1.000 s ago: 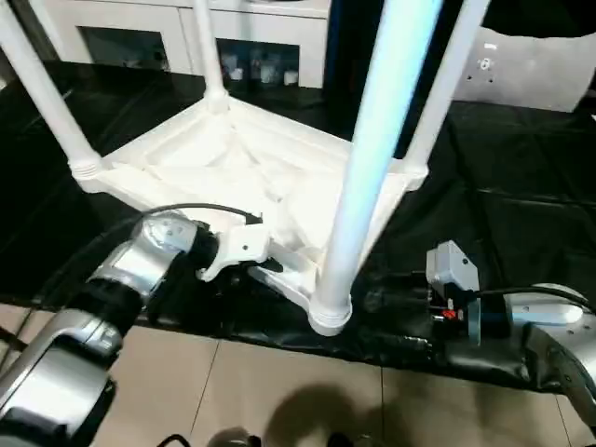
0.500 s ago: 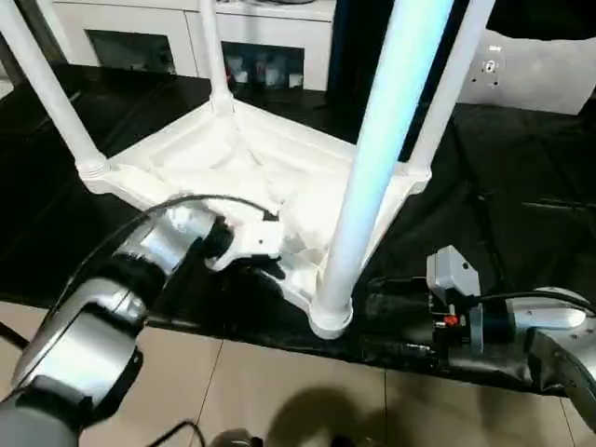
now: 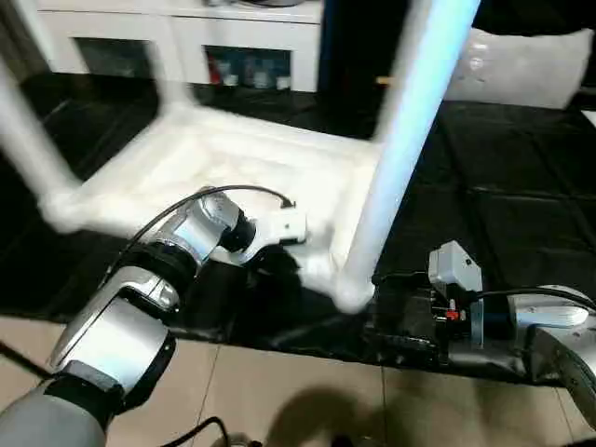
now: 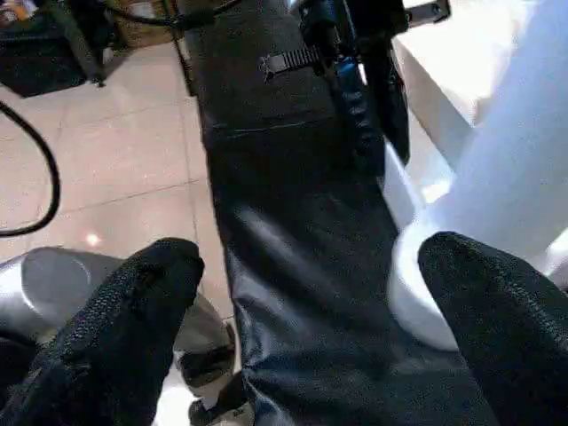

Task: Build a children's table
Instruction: Rotate table base, then rotate leg to tighten

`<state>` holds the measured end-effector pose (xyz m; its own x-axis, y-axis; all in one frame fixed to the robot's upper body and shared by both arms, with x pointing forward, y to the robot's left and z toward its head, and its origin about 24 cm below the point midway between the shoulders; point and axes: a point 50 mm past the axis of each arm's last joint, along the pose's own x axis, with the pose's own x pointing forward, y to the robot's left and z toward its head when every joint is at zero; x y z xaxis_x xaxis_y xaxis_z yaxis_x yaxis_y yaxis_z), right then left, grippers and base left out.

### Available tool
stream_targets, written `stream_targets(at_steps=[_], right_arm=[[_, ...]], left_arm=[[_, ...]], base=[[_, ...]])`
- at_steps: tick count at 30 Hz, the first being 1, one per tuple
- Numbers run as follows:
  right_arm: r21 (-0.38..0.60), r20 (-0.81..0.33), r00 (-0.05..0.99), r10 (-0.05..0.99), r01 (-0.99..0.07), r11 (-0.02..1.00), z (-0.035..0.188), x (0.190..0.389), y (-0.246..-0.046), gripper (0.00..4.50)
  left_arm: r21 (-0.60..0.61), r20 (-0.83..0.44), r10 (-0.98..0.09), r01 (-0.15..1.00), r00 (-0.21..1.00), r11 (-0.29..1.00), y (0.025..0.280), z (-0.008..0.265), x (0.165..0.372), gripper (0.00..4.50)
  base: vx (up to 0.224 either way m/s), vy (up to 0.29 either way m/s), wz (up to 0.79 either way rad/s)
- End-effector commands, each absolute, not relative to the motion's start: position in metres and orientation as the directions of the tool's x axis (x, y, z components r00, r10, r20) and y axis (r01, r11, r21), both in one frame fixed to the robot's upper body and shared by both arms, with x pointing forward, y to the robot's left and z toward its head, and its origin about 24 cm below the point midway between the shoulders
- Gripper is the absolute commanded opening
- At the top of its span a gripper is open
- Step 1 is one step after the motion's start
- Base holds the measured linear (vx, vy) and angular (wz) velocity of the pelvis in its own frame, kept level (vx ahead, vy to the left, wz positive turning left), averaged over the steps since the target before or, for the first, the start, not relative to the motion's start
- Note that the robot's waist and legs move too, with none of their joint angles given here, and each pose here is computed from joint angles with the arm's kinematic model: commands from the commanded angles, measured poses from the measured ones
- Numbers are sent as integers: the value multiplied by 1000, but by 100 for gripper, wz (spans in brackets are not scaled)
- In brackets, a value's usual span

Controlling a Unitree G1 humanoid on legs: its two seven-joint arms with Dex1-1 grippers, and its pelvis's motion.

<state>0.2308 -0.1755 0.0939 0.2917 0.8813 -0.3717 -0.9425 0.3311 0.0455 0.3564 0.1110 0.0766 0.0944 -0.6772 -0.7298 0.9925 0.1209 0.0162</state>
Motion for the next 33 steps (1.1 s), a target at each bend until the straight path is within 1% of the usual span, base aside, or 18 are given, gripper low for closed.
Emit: stream_targets(at_steps=[1,3,5,6,8,10,16,17,18,20,22,24,25,28,30,33], right_arm=[[21,-363,321,875,-936,352,98,234,-179,450],[13,-366,336,868,-931,366,97,236,-179,450],[-6,-377,365,851,-920,391,95,239,-180,450],[-18,-380,389,839,-910,413,94,241,-181,450],[-32,-381,420,824,-896,442,94,245,-181,450],[-40,-372,438,818,-888,457,94,248,-182,450],[-32,-348,429,834,-894,446,96,253,-180,450],[-26,-334,423,842,-898,440,97,254,-179,450],[9,-300,396,868,-909,418,97,256,-177,450],[51,-268,353,896,-924,380,97,257,-174,422],[81,-257,308,916,-938,337,95,260,-173,422],[113,-256,254,933,-950,290,93,263,-172,397],[118,-257,246,935,-952,283,93,264,-172,378],[134,-260,202,944,-961,243,92,271,-172,366],[136,-264,187,946,-964,228,91,273,-171,334],[142,-275,142,951,-972,186,89,276,-169,321]], left_arm=[[1,-704,-689,970,173,243,125,71,356,23],[36,-673,-721,981,167,193,122,70,351,14],[82,-645,-752,991,136,109,120,69,343,7],[111,-630,-771,993,97,35,119,68,337,3],[134,-618,-784,990,57,-33,119,66,330,3],[145,-644,-764,987,43,-67,123,63,325,3],[120,-627,-779,989,10,-84,129,59,319,3],[119,-626,-780,988,-5,-102,131,59,318,3],[115,-617,-786,985,-28,-126,132,59,315,3],[104,-607,-793,983,-57,-150,132,61,313,0],[102,-598,-796,977,-89,-186,131,63,311,0],[101,-592,-797,970,-119,-220,129,67,310,0],[101,-591,-797,969,-123,-224,129,67,310,0],[112,-592,-792,957,-154,-269,126,70,309,0],[113,-594,-787,952,-164,-284,125,71,309,0],[116,-609,-773,943,-179,-310,125,72,308,0]], base=[[0,0,0],[0,0,0],[0,0,0],[0,0,0],[0,0,0],[0,0,0],[0,0,0],[0,0,0],[0,0,0],[0,0,0],[0,0,0],[0,0,0],[0,0,0],[0,0,0],[0,0,0],[0,0,0]])
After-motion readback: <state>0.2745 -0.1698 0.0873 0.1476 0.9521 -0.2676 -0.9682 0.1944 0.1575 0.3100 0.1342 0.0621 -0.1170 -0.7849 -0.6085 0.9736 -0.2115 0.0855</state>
